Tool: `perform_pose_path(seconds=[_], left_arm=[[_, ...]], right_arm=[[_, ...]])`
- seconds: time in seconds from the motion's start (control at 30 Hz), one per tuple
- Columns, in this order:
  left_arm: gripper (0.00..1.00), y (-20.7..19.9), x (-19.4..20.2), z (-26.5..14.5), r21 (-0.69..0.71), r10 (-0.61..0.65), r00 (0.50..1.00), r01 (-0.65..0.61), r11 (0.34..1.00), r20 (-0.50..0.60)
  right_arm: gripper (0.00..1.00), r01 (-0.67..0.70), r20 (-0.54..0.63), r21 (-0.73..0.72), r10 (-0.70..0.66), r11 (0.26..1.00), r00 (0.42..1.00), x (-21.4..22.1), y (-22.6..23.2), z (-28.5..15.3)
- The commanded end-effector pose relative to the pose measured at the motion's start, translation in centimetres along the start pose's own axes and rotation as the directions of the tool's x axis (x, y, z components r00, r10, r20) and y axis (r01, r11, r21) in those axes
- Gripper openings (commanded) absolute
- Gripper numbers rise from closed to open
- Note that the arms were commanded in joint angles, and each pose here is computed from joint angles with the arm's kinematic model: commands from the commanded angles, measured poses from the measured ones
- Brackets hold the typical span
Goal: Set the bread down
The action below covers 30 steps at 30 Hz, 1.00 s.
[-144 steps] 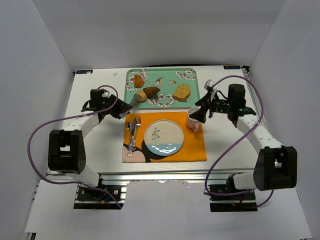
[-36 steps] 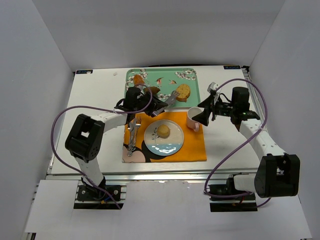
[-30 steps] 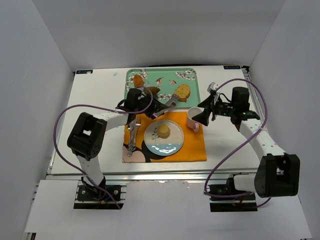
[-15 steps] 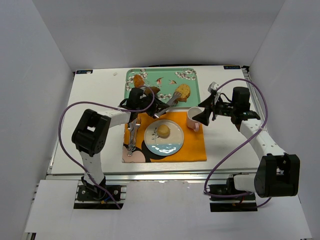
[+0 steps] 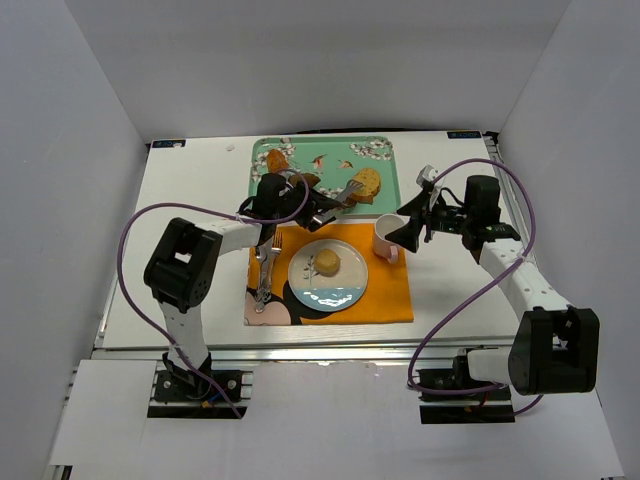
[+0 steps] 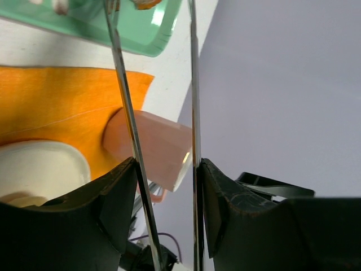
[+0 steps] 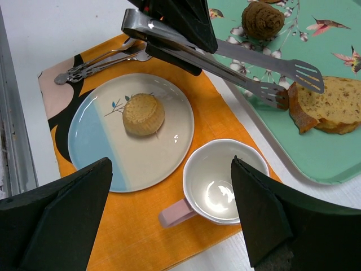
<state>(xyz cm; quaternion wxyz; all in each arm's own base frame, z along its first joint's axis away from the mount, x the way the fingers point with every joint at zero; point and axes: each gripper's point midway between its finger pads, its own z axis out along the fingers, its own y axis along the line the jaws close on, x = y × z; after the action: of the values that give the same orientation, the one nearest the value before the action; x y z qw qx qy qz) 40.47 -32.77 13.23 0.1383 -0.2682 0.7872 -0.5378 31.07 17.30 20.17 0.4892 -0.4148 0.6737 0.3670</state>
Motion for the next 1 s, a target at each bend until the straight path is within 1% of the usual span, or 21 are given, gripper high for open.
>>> perform_pose_path(seconds=[0.0,0.47,0.6,0.83,0.97], left_arm=[[0.57,-2.0,0.0,0.1,0.084,-0.018,1.0,0.019,0.996,-0.003],[0.55,-0.8,0.0,0.6,0.082,-0.051,0.999,0.051,0.995,-0.004],[0.53,-0.3,0.0,0.9,0.077,-0.055,0.998,0.055,0.996,-0.006],[0.45,0.4,-0.1,1.5,0.071,-0.056,0.998,0.057,0.996,-0.012],[0.35,0.4,0.0,1.6,0.078,-0.059,0.998,0.06,0.995,-0.021]], right_arm=[[0.89,0.025,0.028,-0.01,-0.025,1.0,0.999,-0.7,0.2,-0.2],[0.89,0.024,0.029,-0.007,-0.024,1.0,0.999,-0.7,0.2,-0.3],[0.89,0.025,0.031,-0.008,-0.025,1.0,0.999,-0.8,0.2,-0.3],[0.89,0.024,0.032,-0.005,-0.024,1.0,0.999,-0.8,0.1,-0.4],[0.9,0.02,0.03,-0.004,-0.019,1.0,0.999,-0.8,0.1,-0.5]])
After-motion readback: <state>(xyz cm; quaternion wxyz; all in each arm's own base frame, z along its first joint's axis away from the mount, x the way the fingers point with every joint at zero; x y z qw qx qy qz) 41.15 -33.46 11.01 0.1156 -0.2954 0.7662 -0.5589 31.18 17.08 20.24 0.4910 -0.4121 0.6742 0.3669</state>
